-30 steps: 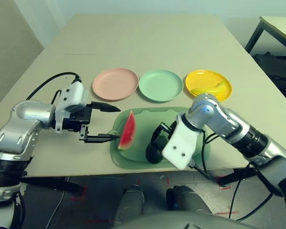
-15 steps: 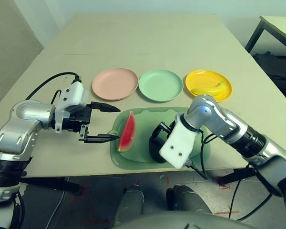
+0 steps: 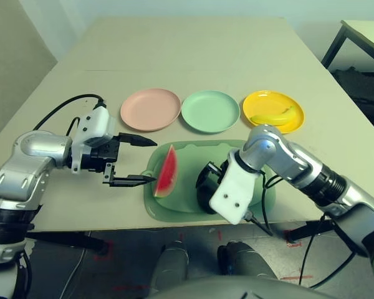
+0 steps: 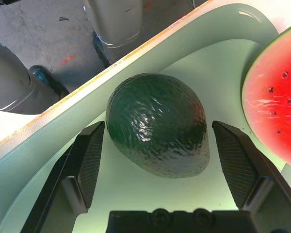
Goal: Place the fruits into color-matched plates.
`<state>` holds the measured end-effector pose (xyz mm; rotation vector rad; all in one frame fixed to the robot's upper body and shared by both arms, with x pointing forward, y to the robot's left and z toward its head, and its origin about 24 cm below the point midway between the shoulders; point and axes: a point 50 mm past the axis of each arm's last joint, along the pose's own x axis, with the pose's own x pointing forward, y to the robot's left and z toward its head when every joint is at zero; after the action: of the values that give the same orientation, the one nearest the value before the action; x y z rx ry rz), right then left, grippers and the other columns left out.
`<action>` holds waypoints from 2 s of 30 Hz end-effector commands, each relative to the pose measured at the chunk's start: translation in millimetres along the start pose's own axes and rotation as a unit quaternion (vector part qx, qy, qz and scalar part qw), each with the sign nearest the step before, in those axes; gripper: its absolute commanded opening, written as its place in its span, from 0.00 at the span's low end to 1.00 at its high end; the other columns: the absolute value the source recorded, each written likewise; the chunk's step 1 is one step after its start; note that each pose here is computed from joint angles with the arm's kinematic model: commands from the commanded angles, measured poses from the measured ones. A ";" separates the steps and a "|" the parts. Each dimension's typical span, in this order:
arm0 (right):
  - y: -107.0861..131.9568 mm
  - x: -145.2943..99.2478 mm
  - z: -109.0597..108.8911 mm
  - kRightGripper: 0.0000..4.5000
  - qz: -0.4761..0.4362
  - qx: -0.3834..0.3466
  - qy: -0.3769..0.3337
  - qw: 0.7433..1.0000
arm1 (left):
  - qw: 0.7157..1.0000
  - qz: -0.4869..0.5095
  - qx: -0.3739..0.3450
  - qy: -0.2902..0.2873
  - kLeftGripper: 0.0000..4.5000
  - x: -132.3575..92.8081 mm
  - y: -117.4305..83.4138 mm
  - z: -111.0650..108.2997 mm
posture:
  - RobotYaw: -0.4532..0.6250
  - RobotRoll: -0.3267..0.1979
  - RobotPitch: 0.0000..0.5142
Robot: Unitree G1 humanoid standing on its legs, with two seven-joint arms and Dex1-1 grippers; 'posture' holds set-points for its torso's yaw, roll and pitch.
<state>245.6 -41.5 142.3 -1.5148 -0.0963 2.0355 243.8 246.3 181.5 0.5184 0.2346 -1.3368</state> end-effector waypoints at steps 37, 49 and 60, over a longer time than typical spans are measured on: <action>-45.7 -63.4 -52.2 0.65 -0.107 0.056 0.088 0.989 | 0.996 0.083 0.007 -0.024 1.00 -1.1 14.5 12.2 | 0.51 0.62 0.20; -73.4 -78.4 -112.7 0.65 -0.273 0.137 0.203 0.930 | 0.982 0.183 -0.040 -0.004 1.00 9.8 27.5 8.9 | 0.55 0.62 0.18; -56.0 -50.8 -135.1 0.65 -0.279 0.165 0.260 0.909 | 0.981 0.188 -0.046 -0.001 1.00 13.2 23.9 10.0 | 0.58 0.62 0.20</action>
<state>400.3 -58.6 169.3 -1.5303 0.0164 1.0790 271.2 236.7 191.0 0.4484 0.1747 -0.9393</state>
